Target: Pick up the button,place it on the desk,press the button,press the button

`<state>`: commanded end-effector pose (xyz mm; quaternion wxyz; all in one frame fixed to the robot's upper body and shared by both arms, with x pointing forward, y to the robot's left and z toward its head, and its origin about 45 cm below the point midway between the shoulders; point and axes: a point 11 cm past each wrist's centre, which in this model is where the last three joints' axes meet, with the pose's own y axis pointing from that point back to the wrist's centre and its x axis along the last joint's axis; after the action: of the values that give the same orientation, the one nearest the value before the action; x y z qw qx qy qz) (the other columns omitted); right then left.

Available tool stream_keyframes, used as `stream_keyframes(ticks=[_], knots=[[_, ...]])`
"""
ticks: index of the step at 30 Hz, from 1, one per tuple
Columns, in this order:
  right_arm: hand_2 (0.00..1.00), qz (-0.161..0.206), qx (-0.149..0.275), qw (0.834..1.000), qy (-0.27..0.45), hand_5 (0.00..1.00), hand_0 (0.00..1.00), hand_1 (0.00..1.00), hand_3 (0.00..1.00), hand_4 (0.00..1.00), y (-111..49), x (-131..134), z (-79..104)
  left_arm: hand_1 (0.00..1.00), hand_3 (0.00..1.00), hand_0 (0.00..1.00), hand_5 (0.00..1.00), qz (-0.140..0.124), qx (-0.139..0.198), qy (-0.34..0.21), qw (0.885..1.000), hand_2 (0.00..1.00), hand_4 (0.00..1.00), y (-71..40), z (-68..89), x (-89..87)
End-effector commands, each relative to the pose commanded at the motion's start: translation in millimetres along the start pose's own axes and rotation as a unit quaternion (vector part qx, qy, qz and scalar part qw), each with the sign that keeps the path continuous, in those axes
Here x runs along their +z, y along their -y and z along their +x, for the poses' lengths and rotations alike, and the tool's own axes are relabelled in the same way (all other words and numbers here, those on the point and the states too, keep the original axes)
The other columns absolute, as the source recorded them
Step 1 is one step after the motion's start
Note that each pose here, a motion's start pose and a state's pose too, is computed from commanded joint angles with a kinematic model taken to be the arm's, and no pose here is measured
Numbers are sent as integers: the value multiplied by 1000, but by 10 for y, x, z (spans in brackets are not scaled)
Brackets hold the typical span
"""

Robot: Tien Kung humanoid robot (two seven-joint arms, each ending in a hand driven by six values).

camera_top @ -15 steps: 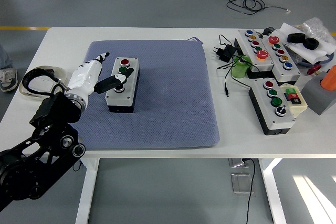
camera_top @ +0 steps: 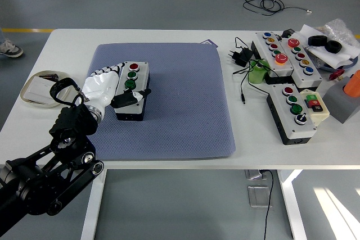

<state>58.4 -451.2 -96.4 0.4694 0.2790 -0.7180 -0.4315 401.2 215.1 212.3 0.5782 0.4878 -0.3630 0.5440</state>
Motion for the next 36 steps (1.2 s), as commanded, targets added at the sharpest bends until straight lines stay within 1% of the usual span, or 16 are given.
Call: stream_keyframes(ticks=[2, 3, 8, 9, 14, 17, 20, 21, 24, 26, 27, 29, 32, 33, 34, 36], knots=[[817, 1, 0, 1000, 0, 479, 787, 797, 751, 412, 0, -5, 0, 998, 998, 921, 882, 3, 4, 5, 1000, 998, 998, 19, -24, -2], [817, 1, 0, 1000, 0, 479, 787, 797, 751, 412, -1, -9, -1, 998, 998, 907, 857, 4, 7, 6, 1000, 998, 998, 27, -35, 1], [817, 2, 0, 1000, 0, 479, 787, 797, 751, 412, -1, -17, 0, 998, 998, 907, 857, 6, 21, 11, 1000, 998, 998, 49, -58, 18], [817, 2, 0, 1000, 0, 479, 787, 797, 751, 412, -2, -21, 0, 998, 998, 849, 810, 6, 22, 12, 1000, 998, 998, 55, -64, 22], [817, 4, -1, 1000, 1, 479, 787, 797, 751, 412, -4, -35, -9, 998, 998, 849, 810, 10, 18, 14, 1000, 998, 998, 78, -77, 24], [817, 4, -1, 1000, 2, 479, 787, 797, 751, 412, -6, -43, -12, 998, 998, 848, 823, 9, 25, 5, 1000, 998, 998, 68, -40, 13], [817, 5, -1, 1000, 2, 479, 787, 797, 751, 412, -6, -46, -10, 998, 998, 848, 823, 12, 34, -27, 999, 998, 998, 50, 32, -18], [817, 5, 0, 1000, 2, 479, 787, 797, 751, 412, -6, -46, -10, 998, 998, 856, 893, 13, 36, -34, 999, 998, 998, 46, 49, -24], [817, 5, 0, 1000, 2, 479, 787, 797, 751, 412, -5, -45, -7, 998, 998, 856, 893, 15, 38, -68, 997, 998, 998, 29, 128, -49], [817, 5, 0, 1000, 2, 479, 787, 797, 751, 412, -5, -47, -4, 998, 998, 856, 893, 22, 38, -119, 992, 998, 998, 9, 199, -87], [817, 5, 1, 1000, 2, 479, 787, 797, 751, 412, -5, -47, -2, 982, 998, 861, 998, 26, 39, -143, 989, 998, 951, 3, 223, -106], [817, 5, 1, 1000, 1, 479, 787, 797, 751, 412, -5, -49, -2, 982, 998, 861, 998, 35, 38, -192, 980, 998, 951, -5, 254, -144], [817, 5, 1, 1000, 1, 479, 787, 797, 751, 412, -5, -49, -3, 982, 998, 861, 998, 52, 36, -259, 964, 998, 951, -14, 296, -211], [817, 5, 1, 1000, 2, 479, 787, 797, 751, 412, -5, -49, -3, 959, 998, 866, 998, 57, 35, -277, 959, 998, 906, -15, 305, -229], [817, 5, 1, 1000, 2, 479, 787, 797, 751, 412, -5, -49, -3, 959, 998, 866, 998, 58, 34, -284, 957, 998, 906, -15, 308, -236], [817, 4, 1, 1000, 3, 479, 787, 797, 751, 412, -5, -42, -4, 959, 998, 866, 998, 56, 36, -276, 959, 998, 906, -10, 326, -233]])
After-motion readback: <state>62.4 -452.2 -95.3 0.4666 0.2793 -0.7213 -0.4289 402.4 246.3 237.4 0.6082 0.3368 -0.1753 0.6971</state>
